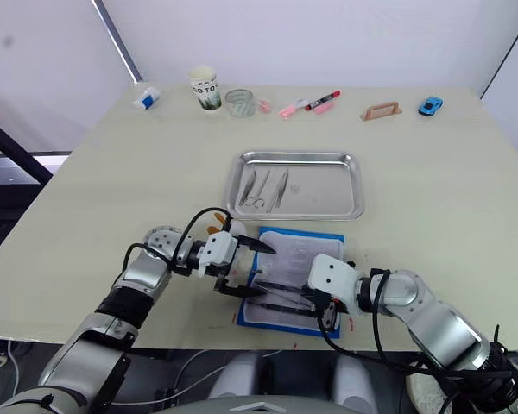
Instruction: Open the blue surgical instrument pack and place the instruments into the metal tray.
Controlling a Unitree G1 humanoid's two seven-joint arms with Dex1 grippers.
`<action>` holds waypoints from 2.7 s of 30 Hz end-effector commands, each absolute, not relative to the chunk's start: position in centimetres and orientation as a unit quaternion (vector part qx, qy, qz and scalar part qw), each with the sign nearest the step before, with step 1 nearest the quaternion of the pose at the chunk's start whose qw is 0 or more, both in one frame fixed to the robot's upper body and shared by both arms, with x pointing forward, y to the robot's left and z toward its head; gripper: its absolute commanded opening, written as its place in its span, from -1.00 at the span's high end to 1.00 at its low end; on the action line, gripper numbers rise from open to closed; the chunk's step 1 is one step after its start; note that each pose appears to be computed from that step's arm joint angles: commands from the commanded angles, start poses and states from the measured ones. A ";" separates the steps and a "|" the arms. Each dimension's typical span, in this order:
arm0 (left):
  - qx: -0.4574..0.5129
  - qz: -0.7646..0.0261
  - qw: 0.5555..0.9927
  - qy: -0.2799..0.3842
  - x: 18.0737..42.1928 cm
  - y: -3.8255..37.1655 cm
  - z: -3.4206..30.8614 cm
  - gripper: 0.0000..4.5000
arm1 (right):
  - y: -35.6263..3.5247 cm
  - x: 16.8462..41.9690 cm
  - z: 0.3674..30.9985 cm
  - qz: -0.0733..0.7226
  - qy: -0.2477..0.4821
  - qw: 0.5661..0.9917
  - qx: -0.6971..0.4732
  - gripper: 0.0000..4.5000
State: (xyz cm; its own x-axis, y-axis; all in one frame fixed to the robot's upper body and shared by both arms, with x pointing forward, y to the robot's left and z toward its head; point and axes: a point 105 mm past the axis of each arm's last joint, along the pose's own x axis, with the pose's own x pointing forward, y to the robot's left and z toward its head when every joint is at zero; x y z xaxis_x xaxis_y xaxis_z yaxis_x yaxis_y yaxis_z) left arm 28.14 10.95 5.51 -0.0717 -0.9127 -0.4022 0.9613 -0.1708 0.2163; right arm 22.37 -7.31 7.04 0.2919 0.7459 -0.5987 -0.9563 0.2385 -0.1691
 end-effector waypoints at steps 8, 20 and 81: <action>0.210 -0.730 0.635 0.137 26.9 12.2 2.0 -1.00 | -8.5 22.0 8.7 0.552 0.249 0.744 -0.282 0.97; 0.208 -0.729 0.638 0.137 27.1 12.0 1.9 -1.00 | -9.7 21.8 9.5 0.546 0.263 0.738 -0.297 0.97; 0.199 -0.714 0.659 0.126 27.0 11.8 2.0 -1.00 | -2.0 40.0 13.2 0.141 0.175 0.973 0.048 0.97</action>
